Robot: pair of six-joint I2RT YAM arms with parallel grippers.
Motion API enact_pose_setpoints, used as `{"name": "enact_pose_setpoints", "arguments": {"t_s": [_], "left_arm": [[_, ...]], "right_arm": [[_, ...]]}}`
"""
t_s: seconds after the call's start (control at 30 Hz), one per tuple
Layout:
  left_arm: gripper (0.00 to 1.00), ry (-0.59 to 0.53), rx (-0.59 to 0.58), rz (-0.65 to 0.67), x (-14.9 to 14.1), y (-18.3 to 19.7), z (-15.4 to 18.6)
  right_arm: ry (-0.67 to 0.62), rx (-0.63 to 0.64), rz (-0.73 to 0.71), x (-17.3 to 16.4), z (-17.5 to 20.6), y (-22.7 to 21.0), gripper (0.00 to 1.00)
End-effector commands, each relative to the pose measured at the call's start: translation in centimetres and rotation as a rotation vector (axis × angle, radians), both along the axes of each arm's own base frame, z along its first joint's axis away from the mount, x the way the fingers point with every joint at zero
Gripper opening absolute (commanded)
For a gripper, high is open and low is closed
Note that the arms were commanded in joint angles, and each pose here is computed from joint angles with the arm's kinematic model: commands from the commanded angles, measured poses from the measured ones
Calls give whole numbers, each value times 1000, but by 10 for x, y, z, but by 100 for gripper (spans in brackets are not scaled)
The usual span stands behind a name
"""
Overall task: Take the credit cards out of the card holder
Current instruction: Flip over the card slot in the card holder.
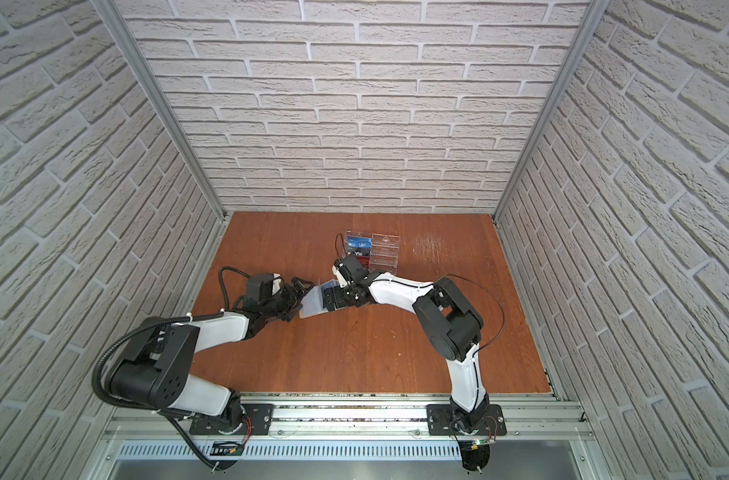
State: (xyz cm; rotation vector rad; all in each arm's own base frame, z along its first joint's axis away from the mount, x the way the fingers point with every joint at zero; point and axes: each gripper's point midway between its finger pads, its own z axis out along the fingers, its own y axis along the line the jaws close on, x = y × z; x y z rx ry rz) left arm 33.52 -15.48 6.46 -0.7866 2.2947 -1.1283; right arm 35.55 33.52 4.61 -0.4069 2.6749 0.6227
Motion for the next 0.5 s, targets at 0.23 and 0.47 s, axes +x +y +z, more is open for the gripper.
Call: {"name": "enact_pose_setpoints", "arguments": {"t_s": [0.23,0.47], "left_arm": [[98,-70,-92,29,-3,13,25],[98,-75,-99,43,-8,22,29]], "right_arm": [[-35,-66,-8,6,1,11,93],[-47,-93,10,0,0,24,93]]}}
